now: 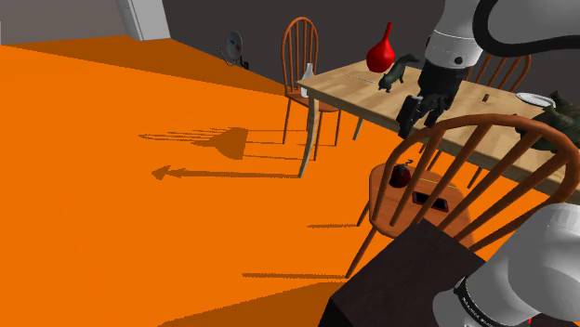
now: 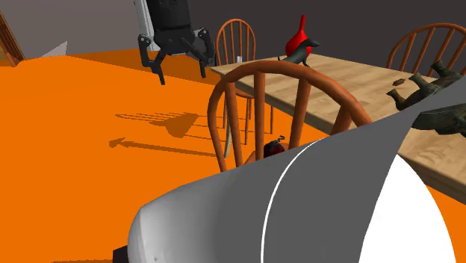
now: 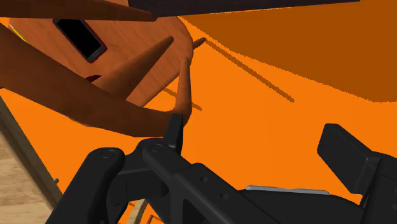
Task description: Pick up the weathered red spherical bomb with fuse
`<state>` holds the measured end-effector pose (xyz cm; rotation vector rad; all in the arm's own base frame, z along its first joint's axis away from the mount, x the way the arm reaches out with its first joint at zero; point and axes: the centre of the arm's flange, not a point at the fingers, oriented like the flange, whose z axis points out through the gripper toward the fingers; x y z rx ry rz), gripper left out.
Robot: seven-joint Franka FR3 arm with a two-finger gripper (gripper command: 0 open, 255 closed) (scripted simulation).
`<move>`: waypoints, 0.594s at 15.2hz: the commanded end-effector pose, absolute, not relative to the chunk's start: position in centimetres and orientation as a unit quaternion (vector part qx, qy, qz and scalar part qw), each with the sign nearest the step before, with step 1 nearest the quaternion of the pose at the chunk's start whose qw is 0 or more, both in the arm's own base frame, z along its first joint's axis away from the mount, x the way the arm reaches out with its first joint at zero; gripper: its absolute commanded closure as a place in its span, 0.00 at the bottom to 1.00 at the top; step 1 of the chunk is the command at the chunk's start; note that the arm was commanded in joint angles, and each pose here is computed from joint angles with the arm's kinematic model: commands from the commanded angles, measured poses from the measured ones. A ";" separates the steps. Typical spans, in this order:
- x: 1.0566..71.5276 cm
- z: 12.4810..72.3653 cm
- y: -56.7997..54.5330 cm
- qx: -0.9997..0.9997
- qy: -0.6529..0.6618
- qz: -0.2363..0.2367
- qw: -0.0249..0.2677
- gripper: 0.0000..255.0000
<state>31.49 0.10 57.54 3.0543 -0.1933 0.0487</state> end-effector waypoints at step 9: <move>36.3 52.1 -8.6 0.994 -0.103 -0.008 0.022 0.00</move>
